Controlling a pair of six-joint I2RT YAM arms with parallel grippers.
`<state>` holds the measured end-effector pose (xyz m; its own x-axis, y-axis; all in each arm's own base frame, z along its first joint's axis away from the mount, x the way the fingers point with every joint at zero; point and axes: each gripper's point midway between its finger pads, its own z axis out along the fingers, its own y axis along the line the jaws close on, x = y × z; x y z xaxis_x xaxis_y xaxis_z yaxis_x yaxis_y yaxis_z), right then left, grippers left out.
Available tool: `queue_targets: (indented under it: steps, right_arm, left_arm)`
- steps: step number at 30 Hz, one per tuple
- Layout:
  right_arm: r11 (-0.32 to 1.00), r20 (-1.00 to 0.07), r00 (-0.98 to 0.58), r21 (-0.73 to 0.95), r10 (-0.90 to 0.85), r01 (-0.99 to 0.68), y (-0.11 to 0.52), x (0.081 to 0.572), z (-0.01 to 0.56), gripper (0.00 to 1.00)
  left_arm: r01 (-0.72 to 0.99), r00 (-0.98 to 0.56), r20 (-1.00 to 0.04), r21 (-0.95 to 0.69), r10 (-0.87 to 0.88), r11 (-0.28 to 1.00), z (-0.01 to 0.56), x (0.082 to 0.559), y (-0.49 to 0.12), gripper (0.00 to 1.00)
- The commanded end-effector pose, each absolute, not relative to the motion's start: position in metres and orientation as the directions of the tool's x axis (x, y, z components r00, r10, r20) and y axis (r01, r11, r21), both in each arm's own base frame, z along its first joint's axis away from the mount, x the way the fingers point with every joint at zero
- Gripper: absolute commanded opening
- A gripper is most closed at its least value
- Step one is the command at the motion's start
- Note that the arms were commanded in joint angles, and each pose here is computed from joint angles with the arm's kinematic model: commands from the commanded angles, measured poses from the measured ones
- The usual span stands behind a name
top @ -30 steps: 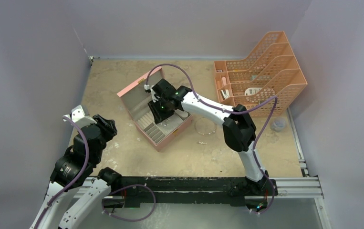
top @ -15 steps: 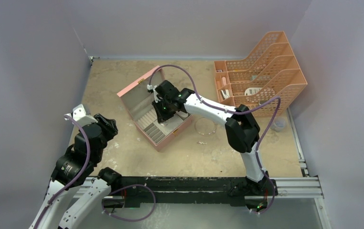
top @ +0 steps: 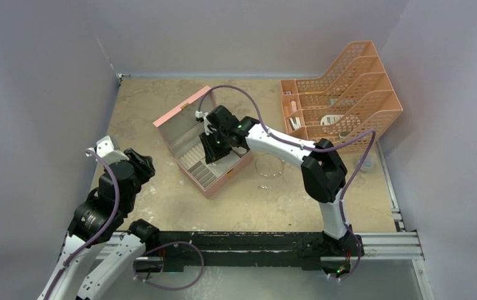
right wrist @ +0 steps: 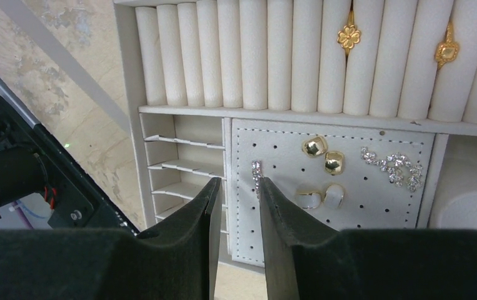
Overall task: Organize the mixed jewelry
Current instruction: Place the jewelry in the jewelry box.
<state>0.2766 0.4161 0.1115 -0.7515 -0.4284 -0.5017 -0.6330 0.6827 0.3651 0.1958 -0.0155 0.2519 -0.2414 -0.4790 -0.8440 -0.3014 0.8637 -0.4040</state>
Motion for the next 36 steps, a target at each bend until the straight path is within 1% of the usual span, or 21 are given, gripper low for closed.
queue_targets:
  steps: [1,17,23,30,36]
  right_arm:
    - [0.676,-0.532,-0.75,0.387,-0.392,-0.627,0.418,0.278,0.132,0.31]
    - [0.688,-0.47,-0.768,0.378,-0.434,-0.62,0.41,0.269,0.104,0.34]
    - [0.656,-0.466,-0.771,0.424,-0.434,-0.625,0.414,0.261,0.111,0.33]
    - [0.631,-0.435,-0.791,0.482,-0.43,-0.608,0.414,0.246,0.122,0.33]
    - [0.627,-0.435,-0.804,0.507,-0.405,-0.591,0.418,0.247,0.132,0.34]
  left_arm:
    - [-0.284,-0.209,-0.851,-0.419,-0.482,0.862,0.265,0.201,-0.016,0.4]
    - [-0.284,-0.211,-0.852,-0.416,-0.48,0.864,0.264,0.202,-0.017,0.4]
    - [-0.284,-0.21,-0.852,-0.416,-0.48,0.864,0.264,0.202,-0.017,0.4]
    - [-0.283,-0.215,-0.852,-0.413,-0.477,0.865,0.264,0.203,-0.017,0.4]
    - [-0.285,-0.216,-0.852,-0.412,-0.477,0.865,0.263,0.203,-0.017,0.4]
